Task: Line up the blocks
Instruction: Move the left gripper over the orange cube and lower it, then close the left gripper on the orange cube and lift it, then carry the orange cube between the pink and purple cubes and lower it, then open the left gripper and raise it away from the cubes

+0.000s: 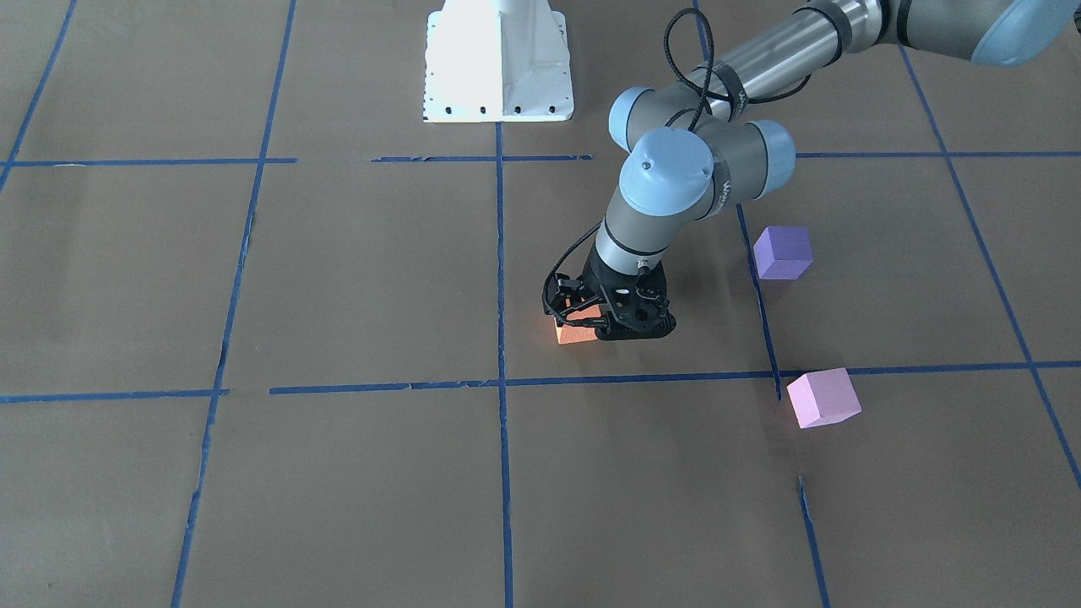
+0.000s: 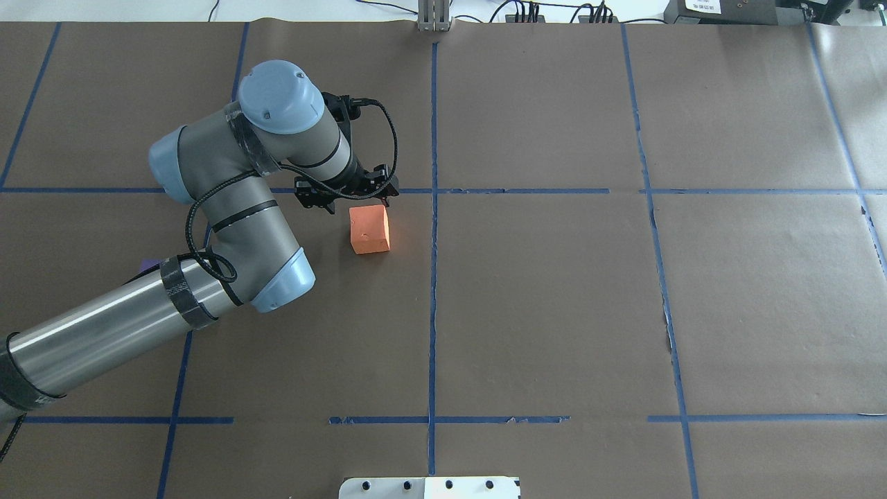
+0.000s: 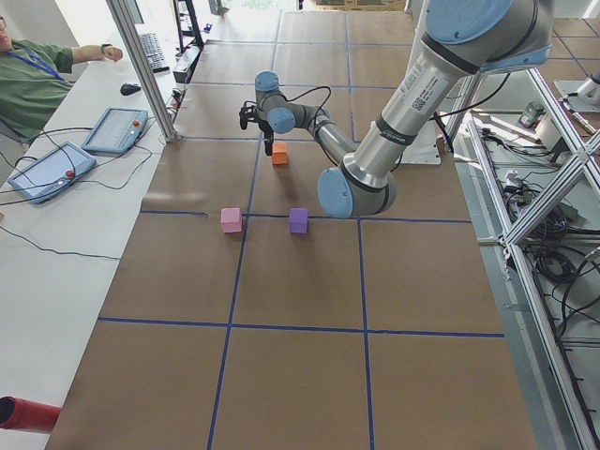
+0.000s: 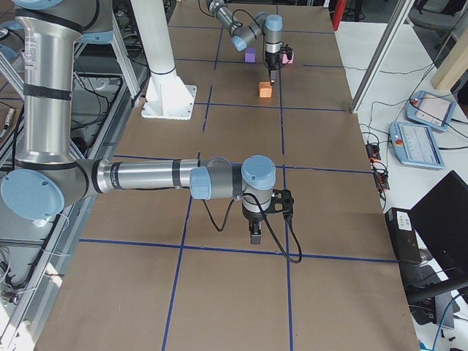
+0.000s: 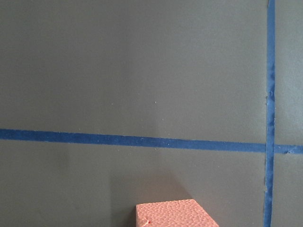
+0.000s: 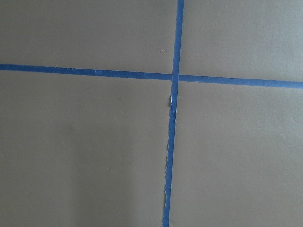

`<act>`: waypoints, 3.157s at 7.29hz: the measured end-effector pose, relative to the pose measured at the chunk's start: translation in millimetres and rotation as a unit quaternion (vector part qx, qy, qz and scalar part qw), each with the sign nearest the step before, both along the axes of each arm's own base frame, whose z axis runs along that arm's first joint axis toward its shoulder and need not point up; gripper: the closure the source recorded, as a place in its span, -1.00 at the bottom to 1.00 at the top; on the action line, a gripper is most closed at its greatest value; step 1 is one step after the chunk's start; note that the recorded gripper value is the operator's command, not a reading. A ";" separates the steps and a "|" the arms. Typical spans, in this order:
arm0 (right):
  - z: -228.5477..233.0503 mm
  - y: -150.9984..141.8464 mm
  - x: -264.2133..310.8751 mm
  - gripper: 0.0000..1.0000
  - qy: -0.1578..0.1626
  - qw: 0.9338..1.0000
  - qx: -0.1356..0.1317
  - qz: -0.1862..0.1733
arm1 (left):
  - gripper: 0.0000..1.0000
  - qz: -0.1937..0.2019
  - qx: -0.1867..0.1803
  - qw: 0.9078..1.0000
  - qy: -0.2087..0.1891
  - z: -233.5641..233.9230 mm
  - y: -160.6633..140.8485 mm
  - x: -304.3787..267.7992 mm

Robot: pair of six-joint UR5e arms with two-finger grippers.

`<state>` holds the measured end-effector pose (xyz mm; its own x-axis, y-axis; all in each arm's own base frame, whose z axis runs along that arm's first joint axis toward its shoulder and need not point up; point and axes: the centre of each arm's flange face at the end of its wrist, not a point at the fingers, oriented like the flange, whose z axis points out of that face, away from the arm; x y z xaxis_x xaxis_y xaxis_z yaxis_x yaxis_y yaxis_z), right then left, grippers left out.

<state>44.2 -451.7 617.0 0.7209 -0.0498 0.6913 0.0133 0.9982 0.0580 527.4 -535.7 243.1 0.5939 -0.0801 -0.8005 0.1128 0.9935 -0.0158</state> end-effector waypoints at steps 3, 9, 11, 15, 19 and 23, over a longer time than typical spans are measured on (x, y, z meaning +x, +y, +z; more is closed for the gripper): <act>0.0 0.0 0.0 -1.00 0.000 1.000 0.000 0.000 | -0.25 0.000 -0.023 1.000 -0.011 10.8 18.6 27.7; 0.7 0.0 0.0 -1.00 0.000 1.000 -0.001 0.000 | 0.89 0.001 0.009 1.000 -0.021 55.4 1.8 -30.2; 0.4 0.0 0.0 -1.00 0.000 1.000 0.000 0.000 | 0.88 0.042 0.056 0.997 -0.041 122.4 -17.0 -120.4; 0.4 0.0 0.0 -1.00 0.000 1.000 0.000 0.000 | 0.64 0.089 0.085 0.989 -0.086 218.2 -20.2 -199.0; 0.0 0.0 0.0 -1.00 0.000 1.000 0.000 0.000 | -1.00 0.113 0.061 0.990 -0.062 221.8 -16.4 -187.7; 0.4 0.0 0.0 -1.00 0.000 1.000 0.000 0.000 | -1.00 0.071 0.072 0.993 -0.067 209.4 -45.7 -260.2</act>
<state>44.2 -451.7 617.3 0.7211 -0.0493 0.6911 0.0133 0.9983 0.0573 267.2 -581.4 452.5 0.6925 0.1216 -0.7111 -0.0372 0.9904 0.1331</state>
